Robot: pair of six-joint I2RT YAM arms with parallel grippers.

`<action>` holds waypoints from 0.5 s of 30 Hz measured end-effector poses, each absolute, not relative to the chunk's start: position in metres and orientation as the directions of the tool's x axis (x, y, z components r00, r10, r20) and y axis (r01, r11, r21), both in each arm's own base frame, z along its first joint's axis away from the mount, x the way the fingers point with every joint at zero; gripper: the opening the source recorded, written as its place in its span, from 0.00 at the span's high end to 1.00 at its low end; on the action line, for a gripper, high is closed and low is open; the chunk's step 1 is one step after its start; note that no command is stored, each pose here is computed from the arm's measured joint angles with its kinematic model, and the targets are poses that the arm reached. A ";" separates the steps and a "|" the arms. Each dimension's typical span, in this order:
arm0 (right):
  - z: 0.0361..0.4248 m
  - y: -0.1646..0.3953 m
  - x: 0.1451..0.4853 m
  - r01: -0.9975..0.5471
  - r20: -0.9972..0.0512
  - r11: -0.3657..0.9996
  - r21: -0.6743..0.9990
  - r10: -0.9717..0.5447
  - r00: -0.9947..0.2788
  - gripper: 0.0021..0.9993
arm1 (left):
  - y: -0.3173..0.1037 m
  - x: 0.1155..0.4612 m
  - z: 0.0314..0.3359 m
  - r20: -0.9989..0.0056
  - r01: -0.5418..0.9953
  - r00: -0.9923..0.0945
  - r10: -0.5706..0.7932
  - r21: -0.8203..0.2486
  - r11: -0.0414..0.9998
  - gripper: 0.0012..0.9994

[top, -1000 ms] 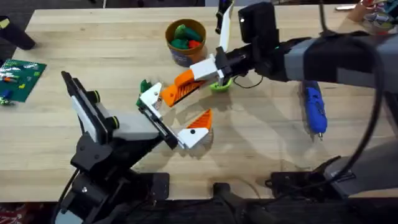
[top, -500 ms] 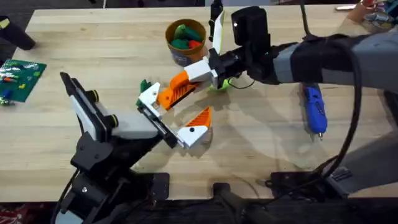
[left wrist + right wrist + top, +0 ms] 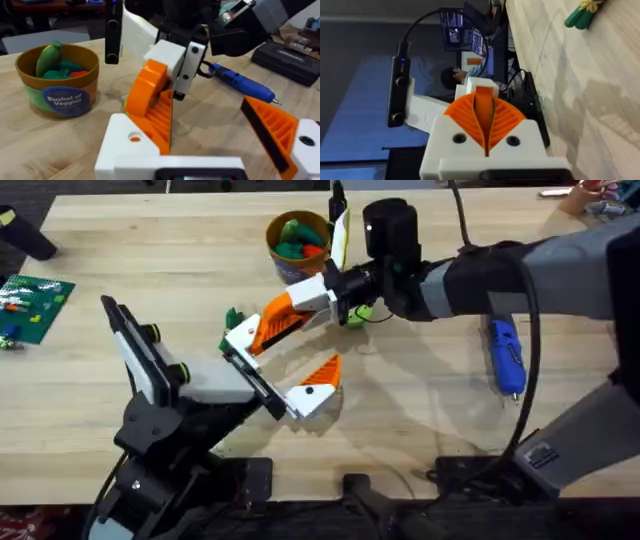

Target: Pick up the gripper from the table and insert it into the empty holder that is missing its gripper. Then pick up a screw, insert it into the mounting hole, and use the screwdriver to tighten it. Finally, clean up the table by picking up the vegetable and placing it into the bucket.

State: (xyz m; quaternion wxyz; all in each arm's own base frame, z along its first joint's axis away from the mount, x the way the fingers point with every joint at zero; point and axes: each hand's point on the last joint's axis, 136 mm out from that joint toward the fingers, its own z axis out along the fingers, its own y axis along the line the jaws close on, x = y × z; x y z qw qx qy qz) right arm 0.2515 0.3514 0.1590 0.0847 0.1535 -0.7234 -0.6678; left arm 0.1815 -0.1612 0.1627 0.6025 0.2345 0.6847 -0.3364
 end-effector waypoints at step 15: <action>0.159 0.361 0.251 -0.122 -0.094 0.072 0.990 -0.314 -0.945 0.98 | -0.159 0.183 0.163 -0.981 0.715 -0.169 -0.092 -0.186 0.673 0.02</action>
